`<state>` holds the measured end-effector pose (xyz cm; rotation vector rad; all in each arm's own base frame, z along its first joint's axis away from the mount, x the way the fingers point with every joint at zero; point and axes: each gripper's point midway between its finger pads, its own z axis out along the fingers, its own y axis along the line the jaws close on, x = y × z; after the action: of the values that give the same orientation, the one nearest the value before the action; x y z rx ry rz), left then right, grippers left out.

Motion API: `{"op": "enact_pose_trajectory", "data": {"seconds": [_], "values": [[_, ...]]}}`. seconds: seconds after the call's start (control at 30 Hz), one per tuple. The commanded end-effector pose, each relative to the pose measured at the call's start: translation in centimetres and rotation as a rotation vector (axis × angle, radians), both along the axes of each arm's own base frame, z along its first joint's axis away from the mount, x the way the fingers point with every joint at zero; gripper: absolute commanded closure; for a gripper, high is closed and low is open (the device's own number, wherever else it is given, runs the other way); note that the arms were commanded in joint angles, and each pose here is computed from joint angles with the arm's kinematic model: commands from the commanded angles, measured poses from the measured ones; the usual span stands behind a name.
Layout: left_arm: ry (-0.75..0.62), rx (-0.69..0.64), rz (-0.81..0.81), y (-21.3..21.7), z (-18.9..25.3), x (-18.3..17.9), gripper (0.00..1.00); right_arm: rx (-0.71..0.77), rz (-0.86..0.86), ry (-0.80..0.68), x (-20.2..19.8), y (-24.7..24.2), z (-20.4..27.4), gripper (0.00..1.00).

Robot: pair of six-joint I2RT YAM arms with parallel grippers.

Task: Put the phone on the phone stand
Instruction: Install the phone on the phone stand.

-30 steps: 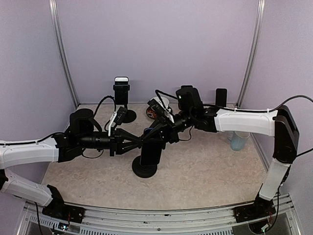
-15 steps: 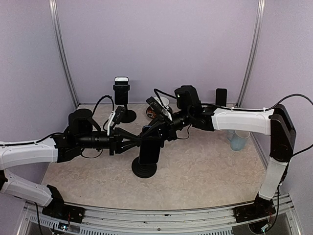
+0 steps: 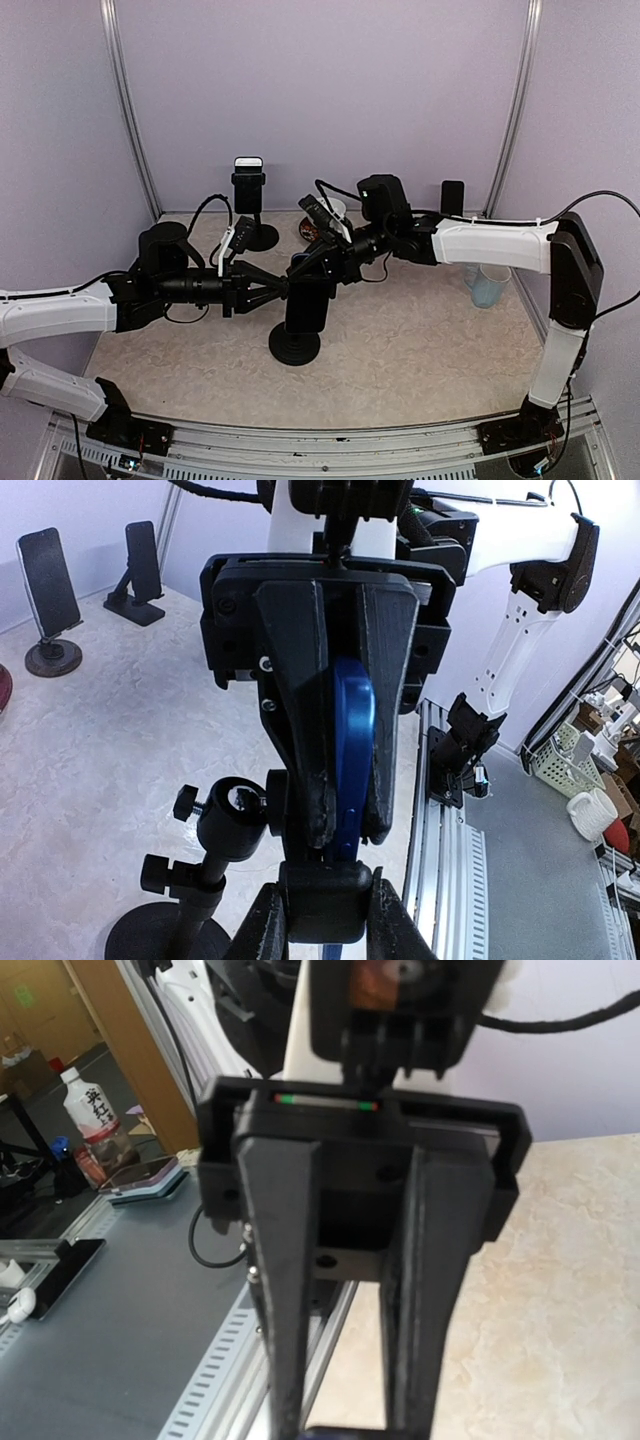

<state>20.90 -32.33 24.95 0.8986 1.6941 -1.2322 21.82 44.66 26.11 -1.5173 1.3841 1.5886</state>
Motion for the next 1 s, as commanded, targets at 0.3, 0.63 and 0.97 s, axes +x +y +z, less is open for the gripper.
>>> {"op": "enact_pose_trajectory", "data": {"seconds": [0.3, 0.63, 0.97], "values": [[-0.257, -0.210, -0.022, 1.5, 9.0, -1.1, 1.00, -0.332, -0.268, 0.260, 6.6, -3.6, -9.6, 1.00], [-0.230, -0.186, -0.011, 0.8, 8.2, -0.5, 1.00, -0.367, -0.308, 0.320, 7.0, -3.3, -9.7, 1.00], [-0.203, -0.164, 0.024, 0.6, 7.3, 0.4, 0.83, -0.383, -0.286, 0.305, 5.7, -2.5, -9.5, 1.00]]}}
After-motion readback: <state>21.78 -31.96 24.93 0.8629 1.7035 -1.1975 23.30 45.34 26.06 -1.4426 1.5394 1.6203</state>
